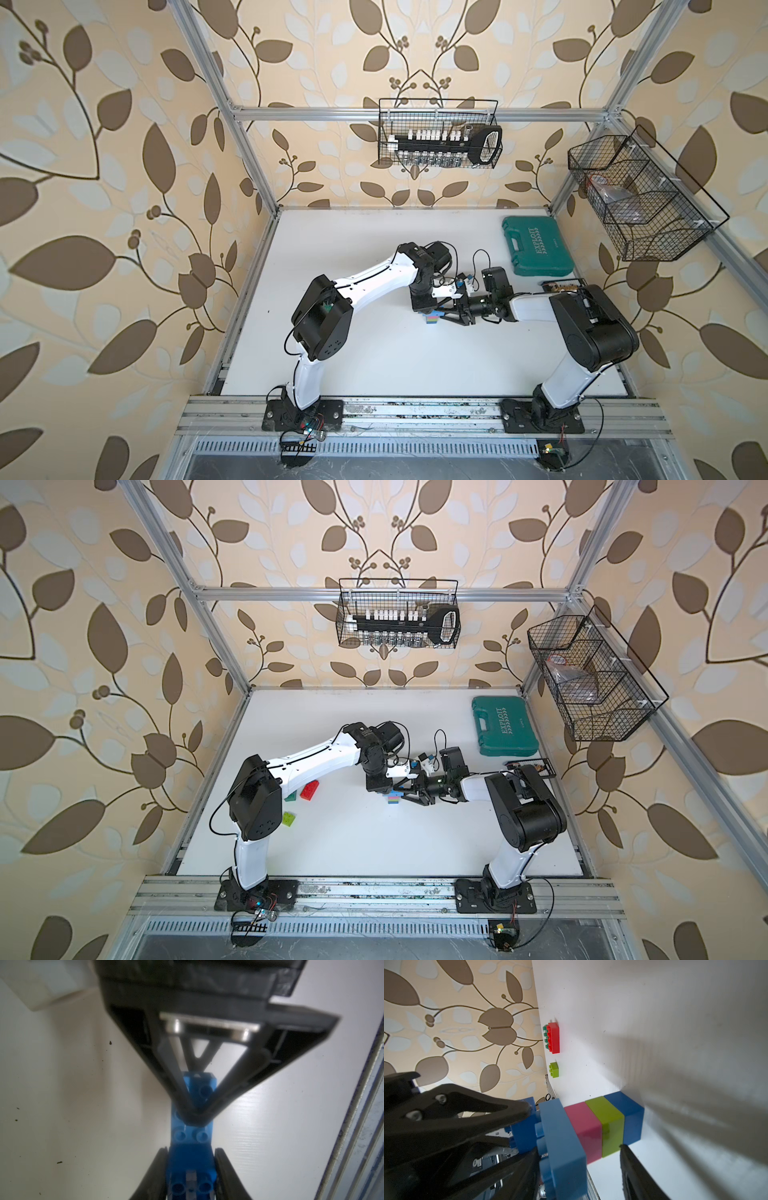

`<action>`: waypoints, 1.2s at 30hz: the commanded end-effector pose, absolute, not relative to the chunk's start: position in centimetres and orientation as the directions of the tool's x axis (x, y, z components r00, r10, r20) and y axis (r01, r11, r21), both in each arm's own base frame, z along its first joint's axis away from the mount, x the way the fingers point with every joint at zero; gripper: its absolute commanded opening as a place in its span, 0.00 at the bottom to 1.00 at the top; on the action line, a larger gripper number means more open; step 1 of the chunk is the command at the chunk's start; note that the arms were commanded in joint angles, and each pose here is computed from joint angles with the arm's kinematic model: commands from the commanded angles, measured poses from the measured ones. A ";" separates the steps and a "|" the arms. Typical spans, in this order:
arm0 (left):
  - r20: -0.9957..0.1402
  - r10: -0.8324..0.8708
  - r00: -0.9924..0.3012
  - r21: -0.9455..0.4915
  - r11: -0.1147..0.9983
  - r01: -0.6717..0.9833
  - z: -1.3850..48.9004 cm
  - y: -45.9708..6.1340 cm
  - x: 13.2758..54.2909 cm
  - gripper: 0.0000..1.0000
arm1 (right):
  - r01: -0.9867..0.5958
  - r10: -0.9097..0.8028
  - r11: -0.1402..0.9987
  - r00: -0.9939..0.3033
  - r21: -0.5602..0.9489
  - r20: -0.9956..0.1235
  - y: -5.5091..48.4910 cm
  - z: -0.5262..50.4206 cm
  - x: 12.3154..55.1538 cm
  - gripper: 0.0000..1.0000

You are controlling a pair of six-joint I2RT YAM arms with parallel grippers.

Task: Assemble a spoon with lego
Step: Assemble the lego brick with the lego brick.

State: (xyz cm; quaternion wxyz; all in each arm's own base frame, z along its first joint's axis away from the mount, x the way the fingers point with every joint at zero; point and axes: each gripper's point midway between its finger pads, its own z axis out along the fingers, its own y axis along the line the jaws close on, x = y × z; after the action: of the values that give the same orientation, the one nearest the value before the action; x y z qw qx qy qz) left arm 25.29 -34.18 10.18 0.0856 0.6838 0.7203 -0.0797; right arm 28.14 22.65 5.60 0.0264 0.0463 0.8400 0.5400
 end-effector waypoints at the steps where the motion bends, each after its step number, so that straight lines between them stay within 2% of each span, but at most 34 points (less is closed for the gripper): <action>1: -0.163 0.985 -0.051 -0.108 0.034 0.994 8.1 -33.5 23.4 0.11 | 0.185 0.181 0.530 -0.978 0.827 0.103 21.0 1.4 27.4 0.58; 8: -0.104 0.988 -0.117 -0.203 0.094 0.975 6.9 -32.3 22.8 0.11 | 0.182 0.177 0.528 -0.979 0.830 0.102 21.1 1.4 27.3 0.57; 13: -0.118 0.984 -0.132 -0.130 0.116 0.985 6.7 -32.4 23.9 0.11 | 0.182 0.176 0.527 -0.979 0.830 0.102 21.1 1.4 27.3 0.57; 19: -0.110 0.985 -0.131 -0.106 0.120 0.987 6.8 -32.5 24.4 0.13 | 0.183 0.177 0.526 -0.979 0.830 0.104 21.1 1.4 27.4 0.56; 21: -0.108 0.986 -0.128 -0.090 0.118 0.989 7.3 -32.4 24.6 0.27 | 0.181 0.175 0.527 -0.979 0.830 0.102 21.1 1.5 27.4 0.56; 24: -0.129 0.985 -0.118 -0.068 0.110 0.992 8.6 -32.7 25.0 0.38 | 0.181 0.174 0.526 -0.979 0.831 0.102 21.1 1.6 27.4 0.55; 27: -0.133 0.984 -0.118 -0.048 0.113 0.992 9.6 -32.8 25.5 0.46 | 0.178 0.174 0.526 -0.980 0.831 0.100 21.1 1.6 27.4 0.55; 28: -0.133 0.984 -0.117 -0.038 0.113 0.993 9.9 -32.9 25.7 0.59 | 0.176 0.173 0.528 -0.980 0.831 0.097 21.1 1.7 27.4 0.55; 30: -0.136 0.984 -0.112 -0.031 0.109 0.994 10.4 -33.0 25.8 0.71 | 0.172 0.174 0.527 -0.980 0.832 0.093 21.1 1.8 27.4 0.55; 31: -0.141 0.983 -0.115 -0.022 0.113 0.993 10.6 -33.1 26.1 0.81 | 0.173 0.175 0.528 -0.980 0.831 0.093 21.1 1.8 27.4 0.55; 32: -0.149 0.983 -0.111 -0.022 0.109 0.994 10.9 -33.2 26.0 0.99 | 0.170 0.174 0.528 -0.981 0.832 0.090 21.1 1.9 27.4 0.56; 36: -0.158 0.982 -0.105 0.003 0.107 0.994 11.8 -33.2 26.3 0.99 | 0.156 0.171 0.527 -0.982 0.836 0.075 21.1 2.4 27.6 0.57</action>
State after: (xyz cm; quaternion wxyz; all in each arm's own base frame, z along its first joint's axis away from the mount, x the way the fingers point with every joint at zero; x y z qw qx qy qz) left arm 26.20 -33.52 9.84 0.0481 0.6656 0.7423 -0.0601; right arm 28.19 22.71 5.70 0.0244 0.0429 0.8399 0.5405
